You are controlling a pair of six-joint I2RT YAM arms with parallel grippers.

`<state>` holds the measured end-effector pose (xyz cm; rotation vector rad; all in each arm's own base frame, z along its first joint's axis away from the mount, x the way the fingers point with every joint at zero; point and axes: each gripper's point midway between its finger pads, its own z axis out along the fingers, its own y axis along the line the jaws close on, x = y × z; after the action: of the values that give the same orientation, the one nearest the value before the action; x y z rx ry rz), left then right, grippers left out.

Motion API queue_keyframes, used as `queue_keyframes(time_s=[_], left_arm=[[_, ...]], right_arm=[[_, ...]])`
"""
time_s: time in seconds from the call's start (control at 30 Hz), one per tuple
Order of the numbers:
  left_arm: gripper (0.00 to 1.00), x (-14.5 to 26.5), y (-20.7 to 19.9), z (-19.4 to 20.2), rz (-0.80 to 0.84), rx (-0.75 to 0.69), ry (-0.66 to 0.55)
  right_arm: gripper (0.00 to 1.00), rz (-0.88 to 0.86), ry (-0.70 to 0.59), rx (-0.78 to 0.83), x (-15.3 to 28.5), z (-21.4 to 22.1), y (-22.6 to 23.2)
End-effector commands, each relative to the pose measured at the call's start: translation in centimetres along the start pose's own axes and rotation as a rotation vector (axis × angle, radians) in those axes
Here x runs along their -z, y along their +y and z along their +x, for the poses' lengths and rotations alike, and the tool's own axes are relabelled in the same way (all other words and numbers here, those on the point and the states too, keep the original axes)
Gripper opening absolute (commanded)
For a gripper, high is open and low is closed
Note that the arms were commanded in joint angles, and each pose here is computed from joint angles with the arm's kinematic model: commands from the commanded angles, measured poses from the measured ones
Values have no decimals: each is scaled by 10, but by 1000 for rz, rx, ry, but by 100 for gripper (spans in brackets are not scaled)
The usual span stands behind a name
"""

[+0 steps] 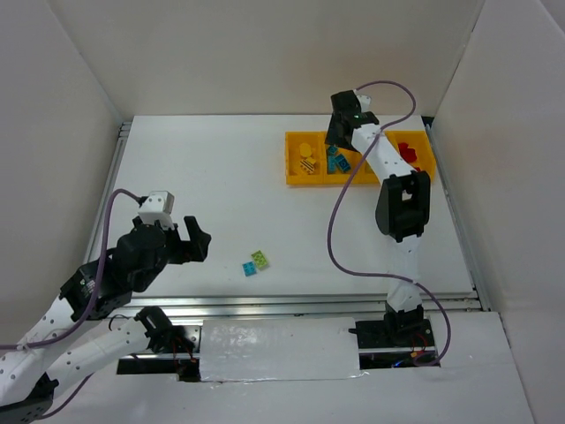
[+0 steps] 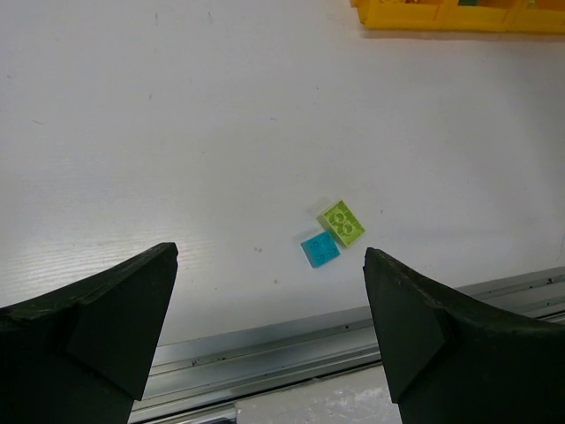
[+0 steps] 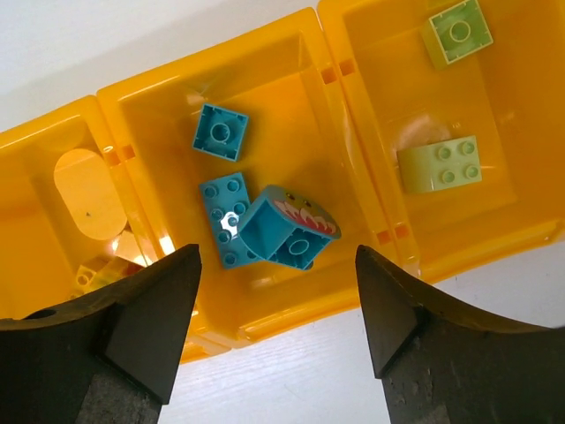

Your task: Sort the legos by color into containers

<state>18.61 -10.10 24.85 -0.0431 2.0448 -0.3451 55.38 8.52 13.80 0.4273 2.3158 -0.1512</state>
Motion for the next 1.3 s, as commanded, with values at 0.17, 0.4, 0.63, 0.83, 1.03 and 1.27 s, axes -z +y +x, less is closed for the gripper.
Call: queue_keyframes(time_s=[0.17, 0.4, 0.63, 0.83, 1.03, 1.27], left_arm=[[99, 6, 4, -11, -14, 35, -56], [100, 16, 36, -19, -164, 128, -119], [100, 22, 37, -21, -139, 157, -145], [99, 21, 33, -20, -118, 147, -137], [99, 18, 29, -19, -99, 127, -127], [99, 17, 25, -18, -86, 115, -116]], right_arm=[[88, -199, -57, 29, 117, 4, 29], [99, -527, -17, 185, 234, 138, 93], [89, -661, 99, 370, 272, 259, 130], [68, -656, 155, 529, 262, 307, 145], [67, -679, 204, 637, 250, 332, 150], [66, -668, 232, 674, 239, 346, 152]])
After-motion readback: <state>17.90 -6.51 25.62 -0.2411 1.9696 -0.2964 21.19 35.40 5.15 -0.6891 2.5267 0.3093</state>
